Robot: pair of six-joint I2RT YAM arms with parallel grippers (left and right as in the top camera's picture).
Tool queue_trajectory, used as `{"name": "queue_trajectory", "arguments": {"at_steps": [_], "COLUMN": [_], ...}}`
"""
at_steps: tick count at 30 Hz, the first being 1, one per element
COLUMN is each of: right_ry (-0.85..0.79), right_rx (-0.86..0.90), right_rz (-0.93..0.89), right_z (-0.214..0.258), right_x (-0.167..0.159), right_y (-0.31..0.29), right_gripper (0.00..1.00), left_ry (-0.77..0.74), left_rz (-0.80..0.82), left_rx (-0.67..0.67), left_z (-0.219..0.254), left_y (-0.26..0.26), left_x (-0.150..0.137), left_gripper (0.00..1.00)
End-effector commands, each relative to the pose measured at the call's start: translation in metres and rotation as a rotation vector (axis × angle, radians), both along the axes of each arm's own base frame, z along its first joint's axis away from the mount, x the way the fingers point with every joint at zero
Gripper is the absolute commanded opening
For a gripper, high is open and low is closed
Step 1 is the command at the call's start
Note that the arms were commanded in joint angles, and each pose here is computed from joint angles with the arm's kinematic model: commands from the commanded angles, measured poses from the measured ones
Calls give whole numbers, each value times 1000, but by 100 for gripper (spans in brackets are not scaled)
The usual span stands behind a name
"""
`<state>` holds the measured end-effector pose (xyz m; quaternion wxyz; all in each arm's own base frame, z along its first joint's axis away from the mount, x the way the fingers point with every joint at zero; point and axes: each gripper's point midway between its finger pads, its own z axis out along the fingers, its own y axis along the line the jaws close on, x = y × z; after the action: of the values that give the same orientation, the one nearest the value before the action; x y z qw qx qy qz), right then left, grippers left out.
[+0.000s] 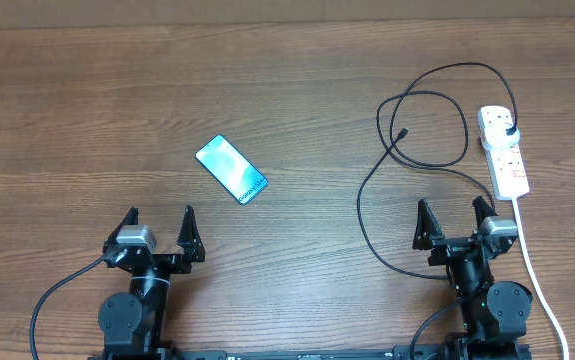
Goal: Plug charger to phone and switch on socket
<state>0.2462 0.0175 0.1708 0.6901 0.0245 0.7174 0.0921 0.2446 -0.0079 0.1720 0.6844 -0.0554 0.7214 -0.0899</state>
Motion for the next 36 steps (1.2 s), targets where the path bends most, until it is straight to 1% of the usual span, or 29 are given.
{"name": "queue_trajectory", "arguments": {"at_steps": [1,8,14,18,24,29,36], "right_ry": [6,6,6,6,6,6,6], "right_rx": [2,2,2,2,2,2,2], "right_rz": [1,1,1,1,1,1,1], "right_z": [-4,-4,-4,-4,-4,-4,-4], "right_x": [0,0,0,0,0,0,0], "right_y": [1,1,1,1,1,1,1], "right_gripper": [100,100,100,100,100,100,100], "left_ry": [-41,16,9,-24,-55,19,179], "left_rz": [-8,25,24,-38,-26,19,18], "left_rx": [0,19,17,8,2,3,2], "left_z": [17,3,5,13,43,66,88], "left_y": [-2,4,4,-7,-5,3,3], "left_x": [-3,-3,-3,-3,-9,-12,9], "left_gripper": [100,100,100,100,100,100,100]}}
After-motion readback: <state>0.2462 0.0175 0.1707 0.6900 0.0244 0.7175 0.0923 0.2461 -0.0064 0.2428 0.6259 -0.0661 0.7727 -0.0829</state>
